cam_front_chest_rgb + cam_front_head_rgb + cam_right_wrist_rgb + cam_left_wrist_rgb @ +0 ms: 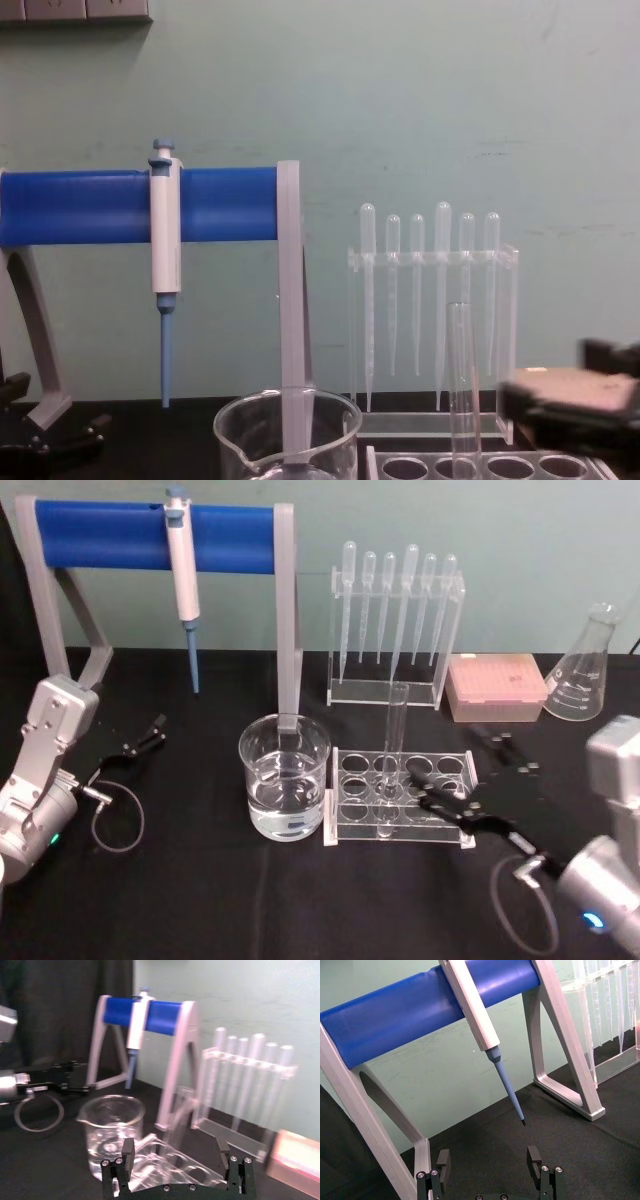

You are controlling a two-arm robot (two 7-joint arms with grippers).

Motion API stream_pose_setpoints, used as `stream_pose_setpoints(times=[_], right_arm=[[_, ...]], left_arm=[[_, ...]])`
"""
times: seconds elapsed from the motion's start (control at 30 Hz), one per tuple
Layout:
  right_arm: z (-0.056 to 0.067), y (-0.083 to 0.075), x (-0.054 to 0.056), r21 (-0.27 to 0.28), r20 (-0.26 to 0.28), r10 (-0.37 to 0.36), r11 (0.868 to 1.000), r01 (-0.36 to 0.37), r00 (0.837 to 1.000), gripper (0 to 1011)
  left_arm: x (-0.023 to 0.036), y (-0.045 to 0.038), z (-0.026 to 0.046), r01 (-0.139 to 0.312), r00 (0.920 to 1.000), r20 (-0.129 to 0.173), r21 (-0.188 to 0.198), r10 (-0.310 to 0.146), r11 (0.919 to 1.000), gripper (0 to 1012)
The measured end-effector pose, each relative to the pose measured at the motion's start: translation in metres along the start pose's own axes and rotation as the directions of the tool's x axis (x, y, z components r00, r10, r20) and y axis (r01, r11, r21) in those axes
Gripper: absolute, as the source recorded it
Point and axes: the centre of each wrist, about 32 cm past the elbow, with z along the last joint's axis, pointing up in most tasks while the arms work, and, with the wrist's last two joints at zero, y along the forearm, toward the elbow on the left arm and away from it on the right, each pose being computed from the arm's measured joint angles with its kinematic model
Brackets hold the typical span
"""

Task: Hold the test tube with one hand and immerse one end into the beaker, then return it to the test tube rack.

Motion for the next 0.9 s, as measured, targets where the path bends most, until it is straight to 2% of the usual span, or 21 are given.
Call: stream_pose_setpoints(times=[0.13,0.3,0.4,0.43,0.5,0.53,0.67,0.87,0.9], right_arm=[[0.003,-0.018,0.008,0.005,0.010,-0.081,0.997,0.081,0.997,1002],[0.000,-0.027,0.020,0.007,0.041,-0.174,0.985,0.173,0.984,1002],[-0.008,-0.026,0.028,0.004,0.065,-0.225,0.974,0.225,0.972,1002],[-0.014,-0.023,0.032,-0.008,0.086,-0.255,0.967,0.256,0.963,1002],[-0.021,-0.020,0.035,-0.019,0.105,-0.281,0.958,0.285,0.954,1002],[-0.028,-0.016,0.037,-0.031,0.122,-0.304,0.950,0.309,0.945,1003],[-0.044,-0.008,0.040,-0.048,0.153,-0.337,0.936,0.348,0.929,1002],[-0.067,-0.002,0.039,-0.038,0.165,-0.363,0.927,0.373,0.917,1002],[-0.067,-0.002,0.039,-0.038,0.165,-0.363,0.927,0.373,0.917,1002]], left_arm=[[0.0000,0.0000,0.0000,0.000,1.0000,0.000,0.000,0.000,1.0000,1000],[0.0000,0.0000,0.0000,0.000,1.0000,0.000,0.000,0.000,1.0000,1000],[0.0000,0.0000,0.0000,0.000,1.0000,0.000,0.000,0.000,1.0000,1000],[0.0000,0.0000,0.0000,0.000,1.0000,0.000,0.000,0.000,1.0000,1000],[0.0000,0.0000,0.0000,0.000,1.0000,0.000,0.000,0.000,1.0000,1000],[0.0000,0.0000,0.0000,0.000,1.0000,0.000,0.000,0.000,1.0000,1000],[0.0000,0.0000,0.0000,0.000,1.0000,0.000,0.000,0.000,1.0000,1000],[0.0000,0.0000,0.0000,0.000,1.0000,0.000,0.000,0.000,1.0000,1000],[0.0000,0.0000,0.0000,0.000,1.0000,0.000,0.000,0.000,1.0000,1000]])
